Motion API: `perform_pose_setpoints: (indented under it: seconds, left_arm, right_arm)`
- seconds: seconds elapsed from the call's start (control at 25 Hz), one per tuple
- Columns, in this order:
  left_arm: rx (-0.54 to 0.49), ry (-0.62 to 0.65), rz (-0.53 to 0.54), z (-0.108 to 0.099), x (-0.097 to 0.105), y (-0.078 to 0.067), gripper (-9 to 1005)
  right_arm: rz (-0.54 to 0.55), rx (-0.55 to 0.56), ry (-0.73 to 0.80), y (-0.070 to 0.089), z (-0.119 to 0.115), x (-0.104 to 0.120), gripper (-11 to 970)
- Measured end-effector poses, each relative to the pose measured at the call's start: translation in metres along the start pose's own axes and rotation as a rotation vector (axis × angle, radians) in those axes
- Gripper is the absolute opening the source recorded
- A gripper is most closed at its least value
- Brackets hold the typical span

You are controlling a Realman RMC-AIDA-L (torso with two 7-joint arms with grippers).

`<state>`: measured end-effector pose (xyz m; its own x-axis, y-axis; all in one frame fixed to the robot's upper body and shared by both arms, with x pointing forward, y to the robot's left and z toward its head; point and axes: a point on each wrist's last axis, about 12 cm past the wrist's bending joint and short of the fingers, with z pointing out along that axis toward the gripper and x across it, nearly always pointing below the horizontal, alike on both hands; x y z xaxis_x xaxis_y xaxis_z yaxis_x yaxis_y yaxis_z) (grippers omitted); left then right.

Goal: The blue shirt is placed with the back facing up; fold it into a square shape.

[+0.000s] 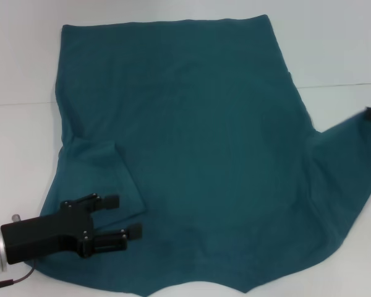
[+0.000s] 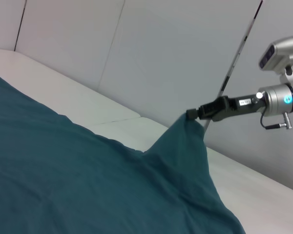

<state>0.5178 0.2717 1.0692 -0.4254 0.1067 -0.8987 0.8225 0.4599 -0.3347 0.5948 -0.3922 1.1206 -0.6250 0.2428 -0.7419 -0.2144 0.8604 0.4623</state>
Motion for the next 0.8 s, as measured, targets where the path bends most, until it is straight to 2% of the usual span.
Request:
perform_pose_setpoints:
  seconds: [0.16,0.36,0.44,0.52,0.64,0.8]
  left_arm:
    - [-0.001,0.000,-0.001,0.000,0.000,0.000,951]
    - [-0.005,0.000,-0.003,-0.001,0.001,0.000,951]
    - [-0.008,0.001,-0.006,-0.002,0.002,0.000,951]
    - [-0.012,0.001,-0.008,-0.003,0.003,0.000,951]
    - [-0.017,0.002,-0.011,-0.004,0.004,0.000,951]
    - [-0.022,0.003,-0.014,-0.004,0.005,0.000,951]
  right_arm:
    - [-0.031,-0.104,0.012,0.028,0.021,-0.008,58]
    - [-0.152,-0.231,0.105,0.082,0.064,-0.004,76]
    - [-0.200,-0.244,0.132,0.097,0.076,0.001,84]
    - [-0.219,-0.243,0.132,0.104,0.081,0.001,91]
    - [-0.222,-0.235,0.123,0.104,0.081,-0.001,237]
    - [-0.184,-0.189,0.117,0.089,0.072,-0.003,422]
